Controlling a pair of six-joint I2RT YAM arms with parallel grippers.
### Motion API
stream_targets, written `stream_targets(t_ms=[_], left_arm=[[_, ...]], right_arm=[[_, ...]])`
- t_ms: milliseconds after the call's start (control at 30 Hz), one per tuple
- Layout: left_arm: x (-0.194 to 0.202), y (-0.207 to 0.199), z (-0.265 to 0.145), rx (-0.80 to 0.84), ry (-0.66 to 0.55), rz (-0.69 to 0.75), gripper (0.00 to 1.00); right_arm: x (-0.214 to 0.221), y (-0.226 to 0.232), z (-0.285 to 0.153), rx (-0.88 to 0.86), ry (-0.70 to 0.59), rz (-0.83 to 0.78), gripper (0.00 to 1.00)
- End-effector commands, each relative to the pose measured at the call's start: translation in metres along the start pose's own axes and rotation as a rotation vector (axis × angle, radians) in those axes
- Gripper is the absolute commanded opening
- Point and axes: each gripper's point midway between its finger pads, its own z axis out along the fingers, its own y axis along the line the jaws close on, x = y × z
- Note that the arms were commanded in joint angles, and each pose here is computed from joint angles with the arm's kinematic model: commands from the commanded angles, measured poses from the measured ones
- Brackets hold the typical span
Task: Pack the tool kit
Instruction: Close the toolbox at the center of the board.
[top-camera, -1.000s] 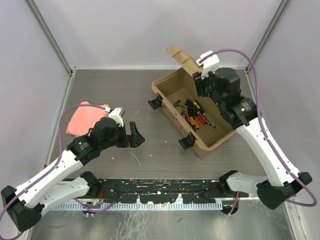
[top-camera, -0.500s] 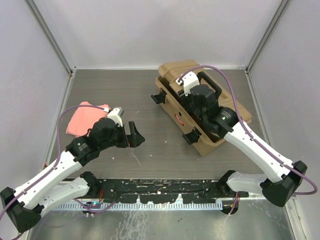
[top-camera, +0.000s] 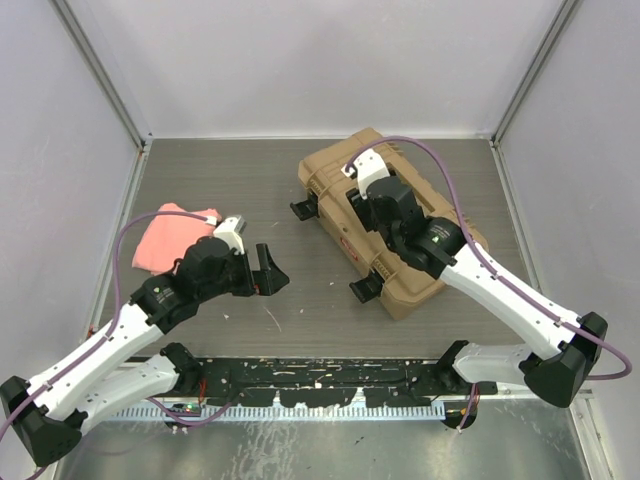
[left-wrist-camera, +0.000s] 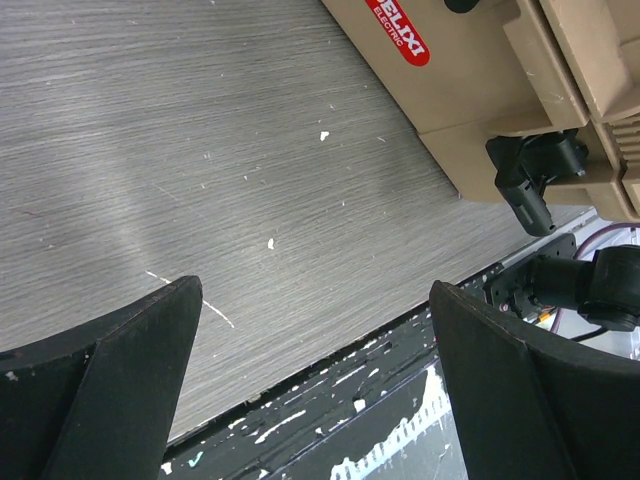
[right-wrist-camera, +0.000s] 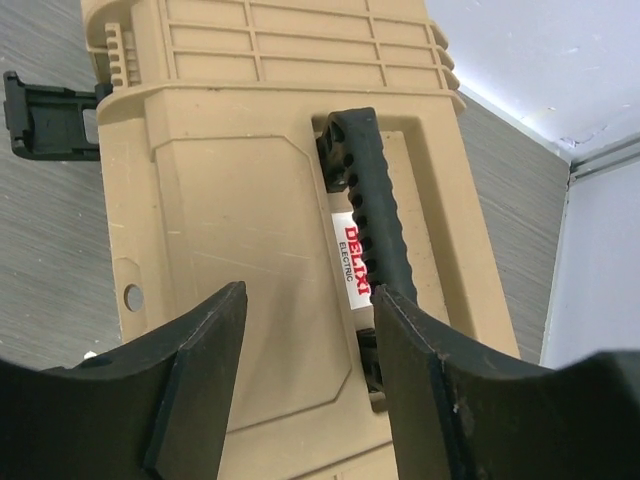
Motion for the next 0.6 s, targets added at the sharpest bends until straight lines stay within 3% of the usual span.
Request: stream_targets(t_ms=[0,300,567], left_arm=[[-0.007,-0.007,-0.004,0.034,-0.034,0.004,0.98],[-0.008,-0.005,-0.01,0.024,-0.038,0.02,0.98],[-0.01,-0.006,-0.012,0.02,-0.036,0.031,0.98]], right_arm=[[-0.036,-0.017,-0.011,0.025,-0.092,0.133,0.61],[-0.017,-0.044,0.023,-0.129,0.031,0.269,0.71],[0.012,-0.038,0.056,-0.186,0.145,0.2,0.73]])
